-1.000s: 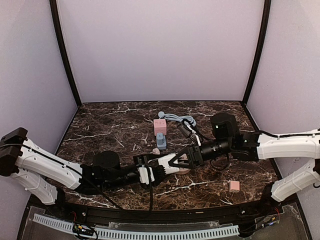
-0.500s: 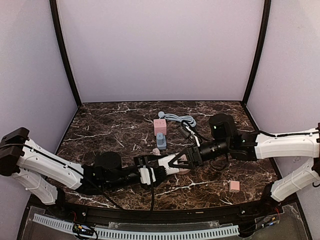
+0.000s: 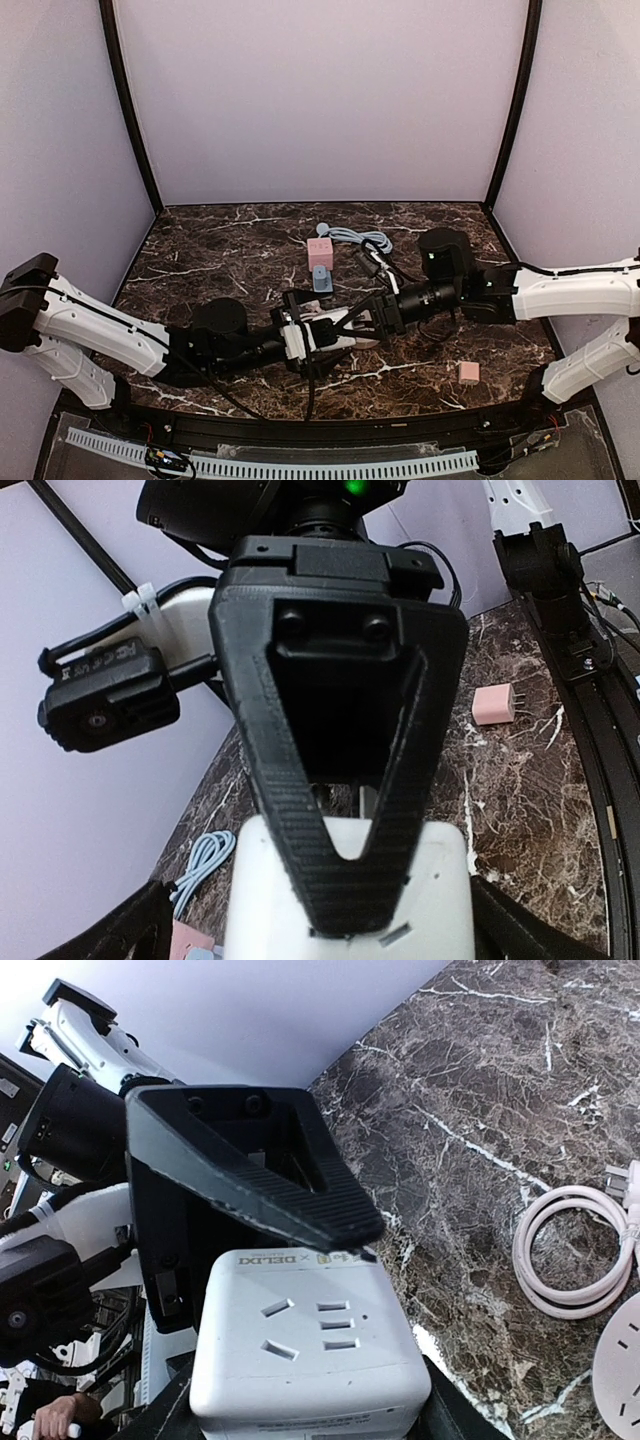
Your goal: Insert the plug
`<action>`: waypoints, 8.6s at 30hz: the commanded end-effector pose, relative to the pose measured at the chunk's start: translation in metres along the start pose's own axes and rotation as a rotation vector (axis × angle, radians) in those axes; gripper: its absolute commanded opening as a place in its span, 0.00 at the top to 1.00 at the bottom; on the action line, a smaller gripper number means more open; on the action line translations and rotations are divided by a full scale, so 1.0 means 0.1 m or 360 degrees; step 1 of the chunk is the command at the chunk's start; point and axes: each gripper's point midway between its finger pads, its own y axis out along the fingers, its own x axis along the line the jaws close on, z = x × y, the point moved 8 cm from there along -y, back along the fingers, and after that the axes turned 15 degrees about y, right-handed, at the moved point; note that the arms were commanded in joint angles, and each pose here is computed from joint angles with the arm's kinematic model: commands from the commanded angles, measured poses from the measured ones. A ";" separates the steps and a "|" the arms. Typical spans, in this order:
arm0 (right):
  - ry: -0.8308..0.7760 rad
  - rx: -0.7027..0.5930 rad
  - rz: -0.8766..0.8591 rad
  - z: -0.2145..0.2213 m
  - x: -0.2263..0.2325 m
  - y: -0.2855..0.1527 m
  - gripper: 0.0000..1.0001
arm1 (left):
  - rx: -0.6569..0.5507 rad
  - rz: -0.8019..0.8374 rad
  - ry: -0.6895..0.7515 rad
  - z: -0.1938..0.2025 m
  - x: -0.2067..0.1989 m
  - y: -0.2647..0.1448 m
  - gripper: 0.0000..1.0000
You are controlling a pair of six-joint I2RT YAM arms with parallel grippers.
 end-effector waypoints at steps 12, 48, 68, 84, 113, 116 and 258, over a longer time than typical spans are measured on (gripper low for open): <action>-0.0093 -0.0002 -0.0246 -0.06 0.22 -0.14 1.00 | -0.0093 0.0103 0.0034 -0.08 0.07 -0.23 0.10; -0.0015 0.0089 -0.0336 0.00 0.22 -0.12 1.00 | -0.0232 0.0114 0.0079 -0.25 0.12 -0.11 0.27; -0.0007 -0.0131 0.0139 -0.27 0.12 -0.43 0.01 | -0.0010 0.0333 -0.0095 -0.28 0.17 -0.13 0.86; -0.0036 -0.0745 0.1248 -0.48 -0.25 -1.04 0.01 | 0.0581 0.0754 -0.0242 -0.27 0.14 0.20 0.99; 0.0180 -0.0815 0.1741 -0.34 -0.77 -1.22 0.01 | 0.1274 0.1319 -0.0230 -0.09 0.36 1.00 0.99; 0.0222 -0.0774 0.1741 -0.34 -0.85 -1.14 0.02 | 0.1287 0.1331 -0.0228 -0.02 0.35 1.06 0.99; 0.0248 -0.0484 0.0860 0.21 -0.85 -0.52 0.51 | 0.1659 0.1780 0.0367 0.55 -0.14 0.53 0.99</action>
